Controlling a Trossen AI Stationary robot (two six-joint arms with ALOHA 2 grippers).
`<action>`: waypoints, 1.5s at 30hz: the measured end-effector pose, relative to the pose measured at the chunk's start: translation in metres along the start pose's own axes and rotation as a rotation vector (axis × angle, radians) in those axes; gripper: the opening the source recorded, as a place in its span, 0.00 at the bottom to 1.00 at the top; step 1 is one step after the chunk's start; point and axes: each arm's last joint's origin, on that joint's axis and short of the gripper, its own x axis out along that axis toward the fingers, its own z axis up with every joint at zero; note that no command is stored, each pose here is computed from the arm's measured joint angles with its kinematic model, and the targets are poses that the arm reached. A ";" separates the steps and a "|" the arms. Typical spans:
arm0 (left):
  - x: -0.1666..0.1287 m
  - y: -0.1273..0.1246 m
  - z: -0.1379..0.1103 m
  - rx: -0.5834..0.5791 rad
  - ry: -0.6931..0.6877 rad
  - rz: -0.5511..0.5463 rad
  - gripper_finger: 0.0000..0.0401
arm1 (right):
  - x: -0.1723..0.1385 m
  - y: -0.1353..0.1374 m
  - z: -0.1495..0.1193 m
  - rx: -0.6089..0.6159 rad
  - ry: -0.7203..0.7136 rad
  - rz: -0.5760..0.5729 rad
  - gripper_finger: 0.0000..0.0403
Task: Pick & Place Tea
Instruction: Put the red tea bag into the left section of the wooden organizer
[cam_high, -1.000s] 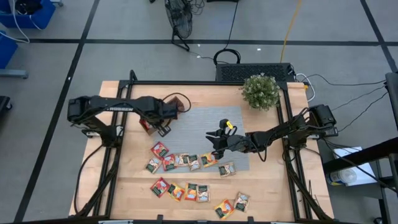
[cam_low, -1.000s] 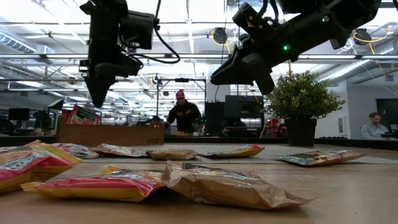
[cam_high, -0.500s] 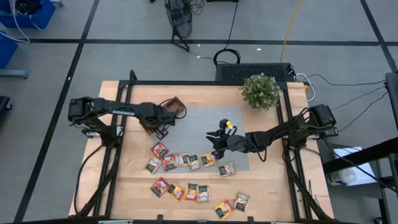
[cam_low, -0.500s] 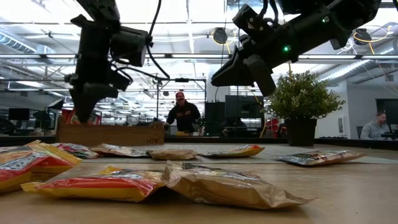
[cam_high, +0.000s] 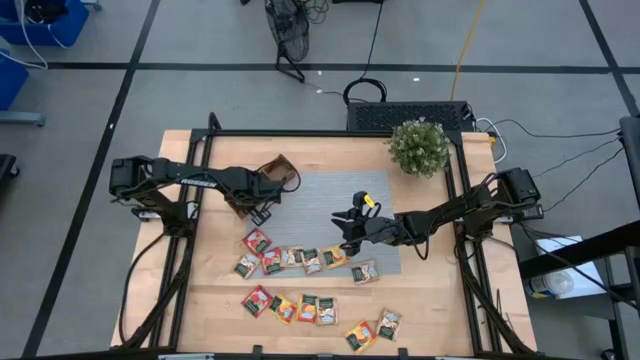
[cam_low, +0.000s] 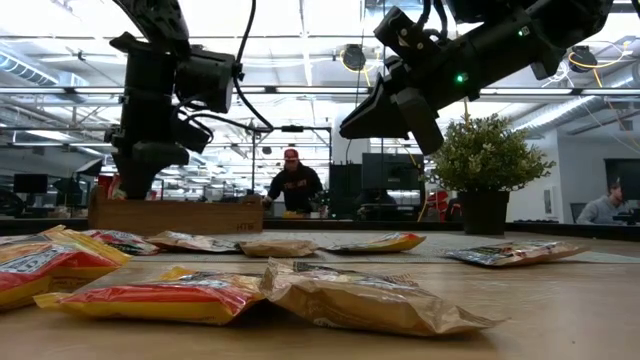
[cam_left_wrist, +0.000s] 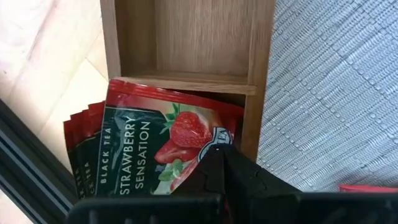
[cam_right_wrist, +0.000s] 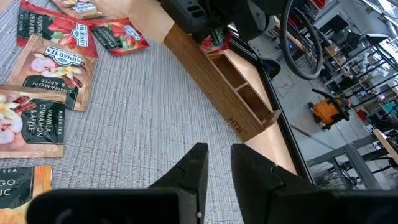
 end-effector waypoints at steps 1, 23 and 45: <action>0.000 0.000 0.000 -0.003 -0.002 0.002 0.00 | 0.000 0.000 0.000 0.000 0.000 0.000 0.15; 0.021 0.005 -0.007 -0.052 0.020 -0.002 0.00 | 0.000 0.000 0.000 0.000 0.000 0.000 0.15; -0.012 -0.001 -0.012 -0.087 -0.013 0.172 0.00 | 0.000 0.000 0.000 0.005 -0.003 -0.001 0.15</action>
